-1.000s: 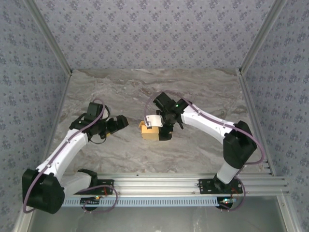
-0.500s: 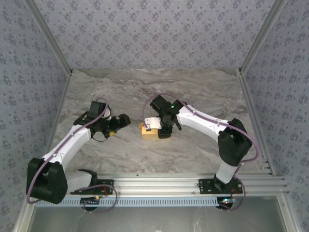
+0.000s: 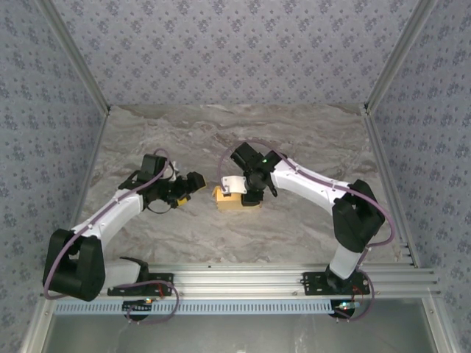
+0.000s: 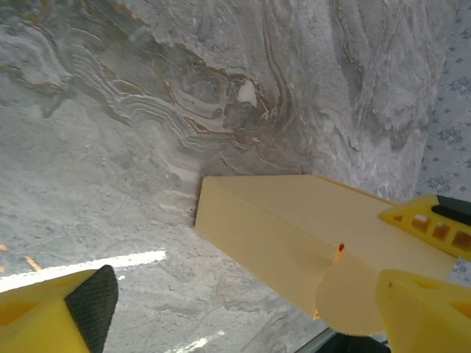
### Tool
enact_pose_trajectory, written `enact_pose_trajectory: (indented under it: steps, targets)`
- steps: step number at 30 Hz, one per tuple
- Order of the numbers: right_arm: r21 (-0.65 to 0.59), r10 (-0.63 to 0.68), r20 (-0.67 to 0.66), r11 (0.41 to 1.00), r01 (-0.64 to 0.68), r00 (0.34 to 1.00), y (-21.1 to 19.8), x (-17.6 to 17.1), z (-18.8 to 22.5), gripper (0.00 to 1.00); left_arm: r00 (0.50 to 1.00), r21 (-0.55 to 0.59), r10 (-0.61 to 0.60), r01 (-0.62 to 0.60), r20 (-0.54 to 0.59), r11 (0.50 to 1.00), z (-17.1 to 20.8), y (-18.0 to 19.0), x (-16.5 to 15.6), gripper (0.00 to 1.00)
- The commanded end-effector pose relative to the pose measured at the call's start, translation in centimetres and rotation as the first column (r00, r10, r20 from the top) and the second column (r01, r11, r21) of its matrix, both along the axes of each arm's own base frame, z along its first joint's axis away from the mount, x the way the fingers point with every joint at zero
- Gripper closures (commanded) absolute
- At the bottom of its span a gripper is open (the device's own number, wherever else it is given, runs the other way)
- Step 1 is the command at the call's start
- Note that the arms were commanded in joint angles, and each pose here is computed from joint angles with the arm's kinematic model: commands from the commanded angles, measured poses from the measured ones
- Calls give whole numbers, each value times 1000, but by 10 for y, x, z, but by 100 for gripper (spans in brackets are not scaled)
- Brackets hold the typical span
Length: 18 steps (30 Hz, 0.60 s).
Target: Fold the paper box
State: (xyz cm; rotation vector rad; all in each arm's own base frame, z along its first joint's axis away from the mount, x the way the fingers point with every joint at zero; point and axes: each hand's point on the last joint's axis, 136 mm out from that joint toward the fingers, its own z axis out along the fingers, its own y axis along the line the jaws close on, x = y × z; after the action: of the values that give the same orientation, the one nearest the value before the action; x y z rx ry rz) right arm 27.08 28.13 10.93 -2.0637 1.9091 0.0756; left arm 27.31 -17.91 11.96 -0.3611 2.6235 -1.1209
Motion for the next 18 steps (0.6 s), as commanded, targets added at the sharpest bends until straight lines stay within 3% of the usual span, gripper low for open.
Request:
enact_pose_trajectory:
  steps: [1,9,15,18]
  targets:
    - [76,-60,-41,995,63,997,4,2,16,56,999,-58,-16,19,45,998,17,-9,0,9]
    - [66,-193,-89,978,199,977,-12,14,14,56,981,-120,-55,79,188,990,58,-20,10,11]
    - [57,-262,-139,961,272,955,-19,16,10,56,901,-124,-124,191,415,974,83,-49,31,11]
    - [67,-262,-160,959,275,952,-18,13,10,56,899,-158,-134,216,416,963,81,-63,44,12]
